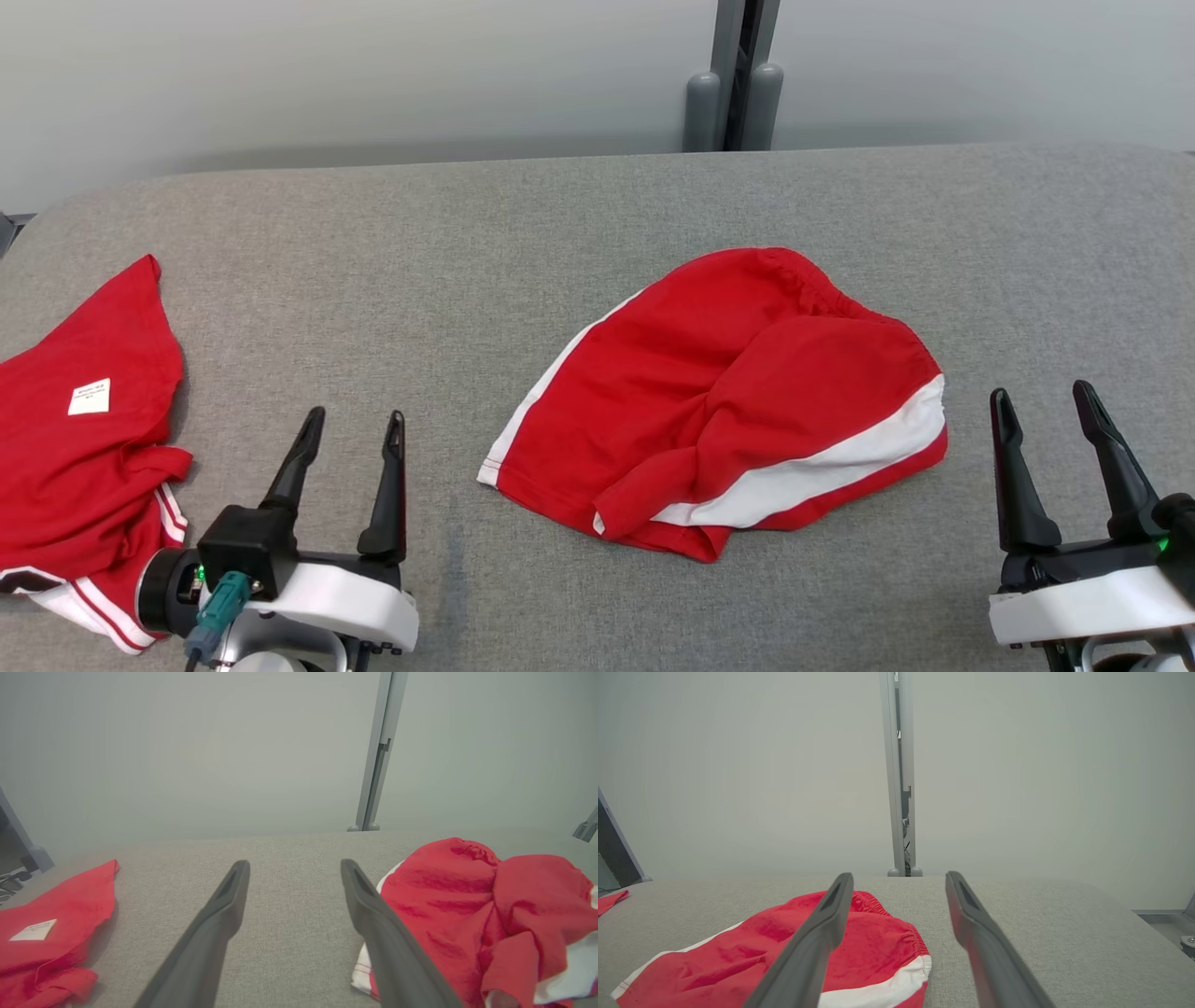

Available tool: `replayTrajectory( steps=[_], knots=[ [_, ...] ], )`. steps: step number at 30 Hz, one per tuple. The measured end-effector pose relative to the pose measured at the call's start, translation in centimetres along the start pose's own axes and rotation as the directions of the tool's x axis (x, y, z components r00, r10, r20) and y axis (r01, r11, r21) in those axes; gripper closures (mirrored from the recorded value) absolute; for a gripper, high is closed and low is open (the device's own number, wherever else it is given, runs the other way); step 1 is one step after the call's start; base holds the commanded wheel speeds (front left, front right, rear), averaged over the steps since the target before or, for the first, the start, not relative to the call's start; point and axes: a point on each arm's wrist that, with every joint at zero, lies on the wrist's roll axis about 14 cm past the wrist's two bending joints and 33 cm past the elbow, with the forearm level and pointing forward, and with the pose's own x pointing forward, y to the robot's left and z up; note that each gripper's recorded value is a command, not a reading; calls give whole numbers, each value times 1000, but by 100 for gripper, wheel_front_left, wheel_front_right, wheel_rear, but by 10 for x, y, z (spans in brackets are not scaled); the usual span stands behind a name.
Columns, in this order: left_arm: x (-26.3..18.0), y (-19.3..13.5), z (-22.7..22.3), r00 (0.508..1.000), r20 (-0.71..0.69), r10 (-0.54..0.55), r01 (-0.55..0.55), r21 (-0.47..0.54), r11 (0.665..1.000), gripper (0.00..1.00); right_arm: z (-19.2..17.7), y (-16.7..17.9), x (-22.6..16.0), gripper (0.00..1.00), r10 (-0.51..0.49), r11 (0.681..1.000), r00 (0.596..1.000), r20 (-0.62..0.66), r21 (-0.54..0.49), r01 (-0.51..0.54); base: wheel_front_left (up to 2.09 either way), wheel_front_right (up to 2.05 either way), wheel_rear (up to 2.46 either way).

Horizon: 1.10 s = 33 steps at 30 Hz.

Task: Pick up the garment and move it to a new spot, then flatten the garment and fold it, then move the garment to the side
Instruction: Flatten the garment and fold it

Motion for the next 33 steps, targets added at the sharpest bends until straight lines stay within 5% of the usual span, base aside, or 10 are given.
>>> replayTrajectory(
  steps=[9, 17, 27, 28, 29, 30, 33],
  knots=[
    [0, -47, -18, 980, -110, -165, 163, -21, 986, 0, -1, 0, 0, 0, -5, 1000, 1000, -7, 2, 5, 0, 0, 0],
    [-19, -112, -64, 855, -340, -391, 360, -151, 920, 0, -15, -8, -3, 0, -36, 999, 998, -54, 10, 37, 0, 0, 0],
    [-29, -132, -100, 747, -471, -469, 415, -221, 882, 0, -30, -25, -6, 0, -100, 995, 991, -85, 12, 102, 0, 0, 0],
    [-28, -134, -100, 744, -465, -480, 424, -227, 877, 19, -30, -26, -6, 0, -104, 994, 991, -87, 12, 106, 0, 0, 0],
    [-27, -137, -97, 742, -453, -494, 437, -233, 869, 80, -31, -27, -6, 0, -108, 994, 990, -88, 12, 109, 0, 0, 0],
    [-24, -140, -94, 744, -440, -502, 445, -233, 864, 100, -31, -27, -6, 0, -110, 994, 990, -88, 12, 111, 0, 0, 0],
    [-20, -143, -89, 745, -418, -520, 466, -231, 854, 100, -32, -29, -7, 0, -118, 993, 989, -87, 12, 119, 0, 0, 0]
  ],
)
